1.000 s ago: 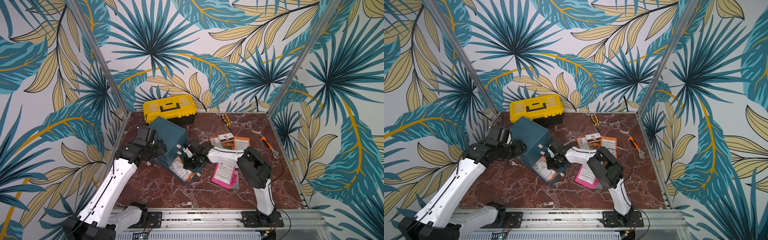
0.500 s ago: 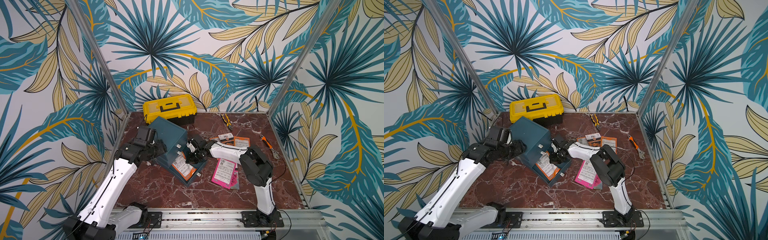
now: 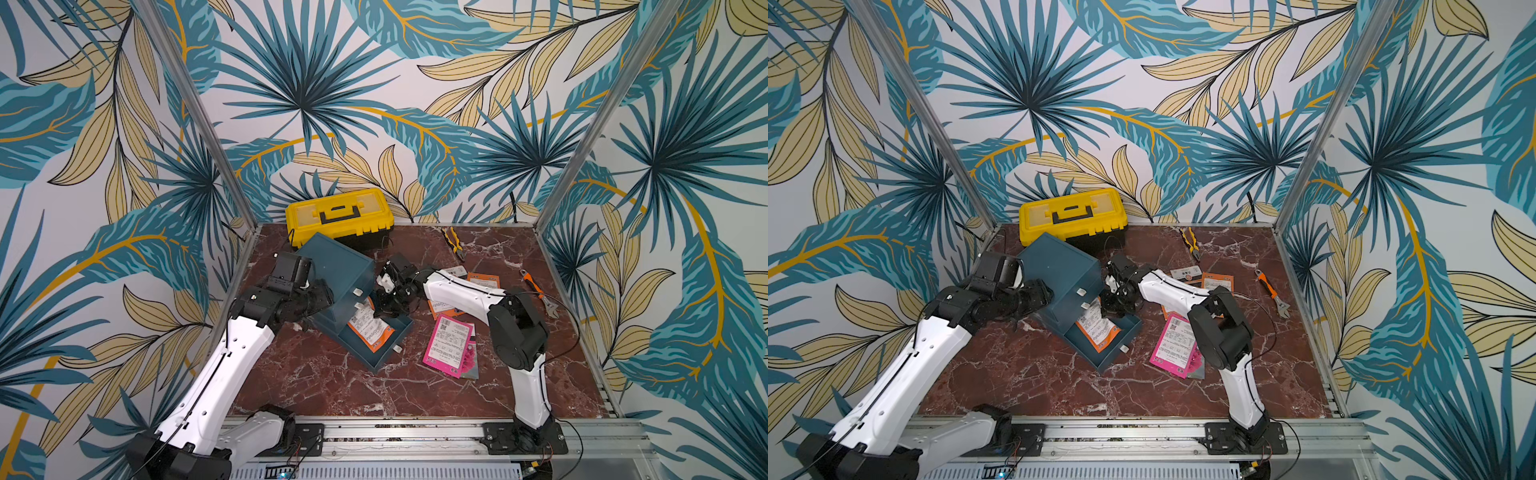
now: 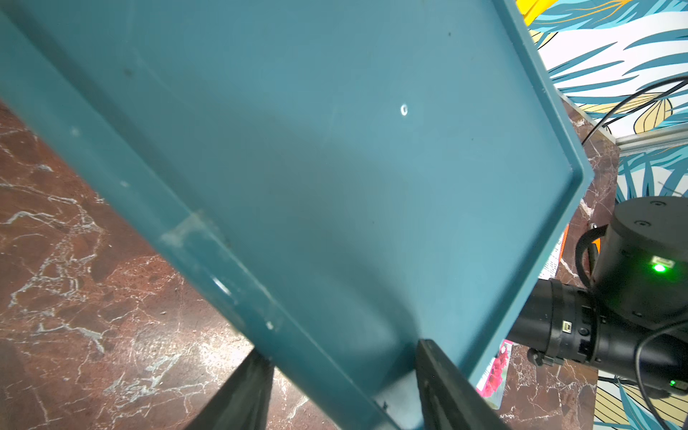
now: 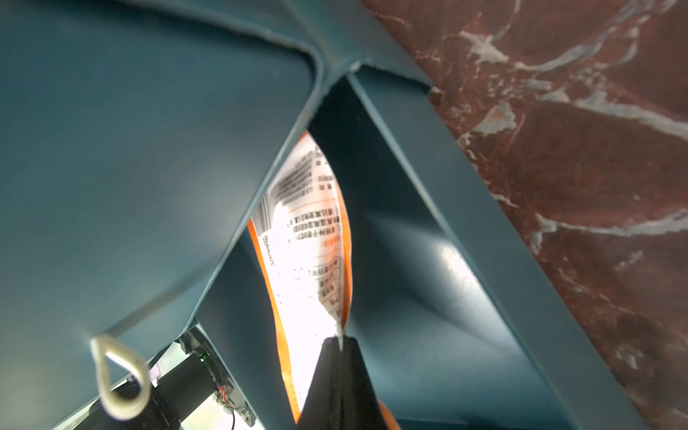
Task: Take the seed bags out of the drawer
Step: Pick up the seed packet from the drawer.
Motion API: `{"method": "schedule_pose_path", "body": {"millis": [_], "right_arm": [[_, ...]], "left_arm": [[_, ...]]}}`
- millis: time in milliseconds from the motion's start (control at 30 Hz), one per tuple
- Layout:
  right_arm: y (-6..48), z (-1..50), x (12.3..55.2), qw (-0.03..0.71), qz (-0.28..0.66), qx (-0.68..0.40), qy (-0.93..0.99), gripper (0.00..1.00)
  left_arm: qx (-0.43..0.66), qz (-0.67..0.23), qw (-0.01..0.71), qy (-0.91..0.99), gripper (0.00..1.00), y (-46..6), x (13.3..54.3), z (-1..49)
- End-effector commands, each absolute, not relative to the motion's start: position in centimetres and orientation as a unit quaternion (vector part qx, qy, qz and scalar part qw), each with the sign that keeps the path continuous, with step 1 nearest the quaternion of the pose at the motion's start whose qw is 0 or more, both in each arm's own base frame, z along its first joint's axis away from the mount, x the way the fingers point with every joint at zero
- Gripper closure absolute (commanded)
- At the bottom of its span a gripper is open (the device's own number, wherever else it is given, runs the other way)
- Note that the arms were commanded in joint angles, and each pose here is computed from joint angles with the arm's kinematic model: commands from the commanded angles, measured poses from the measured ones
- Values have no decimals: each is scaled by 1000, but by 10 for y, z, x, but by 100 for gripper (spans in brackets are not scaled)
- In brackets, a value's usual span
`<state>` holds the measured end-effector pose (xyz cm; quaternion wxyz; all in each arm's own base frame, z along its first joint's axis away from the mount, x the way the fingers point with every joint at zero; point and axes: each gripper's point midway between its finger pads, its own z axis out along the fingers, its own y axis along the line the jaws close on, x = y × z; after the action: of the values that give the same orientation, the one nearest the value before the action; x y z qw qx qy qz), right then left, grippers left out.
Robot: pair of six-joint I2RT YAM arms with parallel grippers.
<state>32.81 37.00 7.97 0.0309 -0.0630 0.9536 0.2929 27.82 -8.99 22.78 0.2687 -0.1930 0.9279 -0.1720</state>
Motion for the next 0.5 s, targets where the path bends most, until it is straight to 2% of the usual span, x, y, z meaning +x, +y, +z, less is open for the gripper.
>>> {"method": "schedule_pose_path", "body": {"millis": [0,467], "right_arm": [[365,96,319,16,297,-70,952,100],[338,122,295,3,297,-86,951,100]], "left_arm": [[-182,-156,220,946,36,-90,264,200],[-180,-159,220,945,36,-91,264,201]]}}
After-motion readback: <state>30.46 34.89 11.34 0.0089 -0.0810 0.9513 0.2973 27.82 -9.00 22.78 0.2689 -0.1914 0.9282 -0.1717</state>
